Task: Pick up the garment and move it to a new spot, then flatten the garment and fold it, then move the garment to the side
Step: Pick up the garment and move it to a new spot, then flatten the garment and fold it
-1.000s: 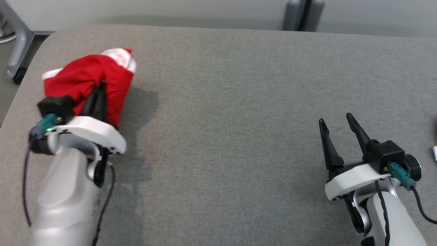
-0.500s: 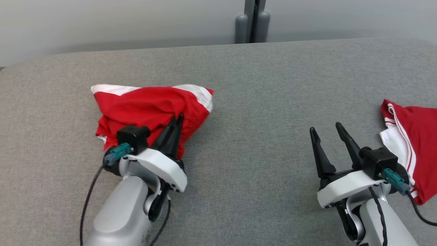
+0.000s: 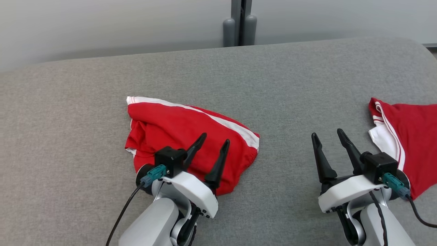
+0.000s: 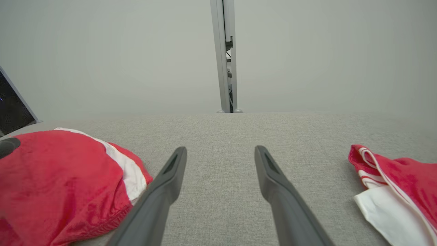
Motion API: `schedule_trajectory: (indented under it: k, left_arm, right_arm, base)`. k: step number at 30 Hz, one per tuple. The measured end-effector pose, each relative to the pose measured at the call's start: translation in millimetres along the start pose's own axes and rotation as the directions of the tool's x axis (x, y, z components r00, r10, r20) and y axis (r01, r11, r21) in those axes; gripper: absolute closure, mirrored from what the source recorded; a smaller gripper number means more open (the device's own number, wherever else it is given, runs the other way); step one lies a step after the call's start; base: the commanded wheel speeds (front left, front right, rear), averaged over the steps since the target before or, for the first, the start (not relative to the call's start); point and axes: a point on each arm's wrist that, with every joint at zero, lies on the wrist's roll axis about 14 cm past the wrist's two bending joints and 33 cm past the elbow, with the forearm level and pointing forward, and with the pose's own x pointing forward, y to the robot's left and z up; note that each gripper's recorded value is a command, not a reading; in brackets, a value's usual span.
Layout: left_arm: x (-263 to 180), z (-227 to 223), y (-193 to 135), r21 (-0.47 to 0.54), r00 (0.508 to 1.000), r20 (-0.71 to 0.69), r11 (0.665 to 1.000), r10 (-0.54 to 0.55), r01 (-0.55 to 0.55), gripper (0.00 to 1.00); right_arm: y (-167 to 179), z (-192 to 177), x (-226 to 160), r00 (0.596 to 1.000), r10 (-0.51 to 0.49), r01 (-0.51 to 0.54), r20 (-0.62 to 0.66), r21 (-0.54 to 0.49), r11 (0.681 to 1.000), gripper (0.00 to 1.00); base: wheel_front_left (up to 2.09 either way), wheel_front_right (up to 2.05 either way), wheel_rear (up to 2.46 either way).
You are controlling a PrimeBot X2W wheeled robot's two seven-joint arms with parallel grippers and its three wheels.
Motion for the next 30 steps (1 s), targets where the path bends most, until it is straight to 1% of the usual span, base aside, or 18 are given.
schedule_trajectory:
  k: [4, 7, 11, 16, 20, 23, 30]
  left_arm:
    - [-13.0, -1.5, 21.2, 0.03, 0.997, 0.006, 0.996, 0.082, -0.082, 0.0]
    - [-27.7, 0.4, 48.9, 0.052, 0.982, 0.022, 0.981, 0.186, -0.187, 0.0]
    - [-57.7, 2.2, 88.6, 0.062, 0.943, 0.044, 0.941, 0.331, -0.333, 0.0]
    - [-103.1, 7.1, 128.2, 0.073, 0.877, 0.081, 0.874, 0.474, -0.48, 0.0]
    - [-136.7, 5.4, 143.8, 0.085, 0.832, 0.098, 0.828, 0.547, -0.554, 0.0]
    - [-159.7, -3.5, 148.5, 0.091, 0.809, 0.088, 0.804, 0.582, -0.588, 0.0]
    - [-183.0, -17.1, 150.6, 0.094, 0.787, 0.067, 0.782, 0.613, -0.617, 0.0]
  right_arm:
    - [9.7, -4.3, 3.3, 1.0, 0.026, -0.026, -0.011, 0.01, 1.0, 0.0]
    - [20.7, -10.1, 5.2, 0.998, 0.056, -0.056, -0.028, 0.016, 0.998, 0.0]
    - [34.8, -13.0, 7.6, 0.995, 0.094, -0.093, -0.036, 0.024, 0.995, 0.0]
    - [44.0, -6.4, 7.5, 0.993, 0.116, -0.116, -0.02, 0.025, 0.993, 0.0]
    - [46.2, -6.6, -2.1, 0.993, 0.118, -0.118, -0.024, 0.024, 0.993, 0.0]
    - [43.4, -7.9, -12.5, 0.994, 0.106, -0.105, -0.029, 0.025, 0.994, 0.0]
    - [29.7, -18.3, -35.1, 0.997, 0.059, -0.057, -0.058, 0.027, 0.998, 0.0]
  base:
    - [0.0, 0.0, 0.0]
    - [0.0, 0.0, 0.0]
    - [0.0, 0.0, 0.0]
    - [0.0, 0.0, 0.0]
    - [0.0, 0.0, 0.0]
    - [0.0, 0.0, 0.0]
    - [0.0, 0.0, 0.0]
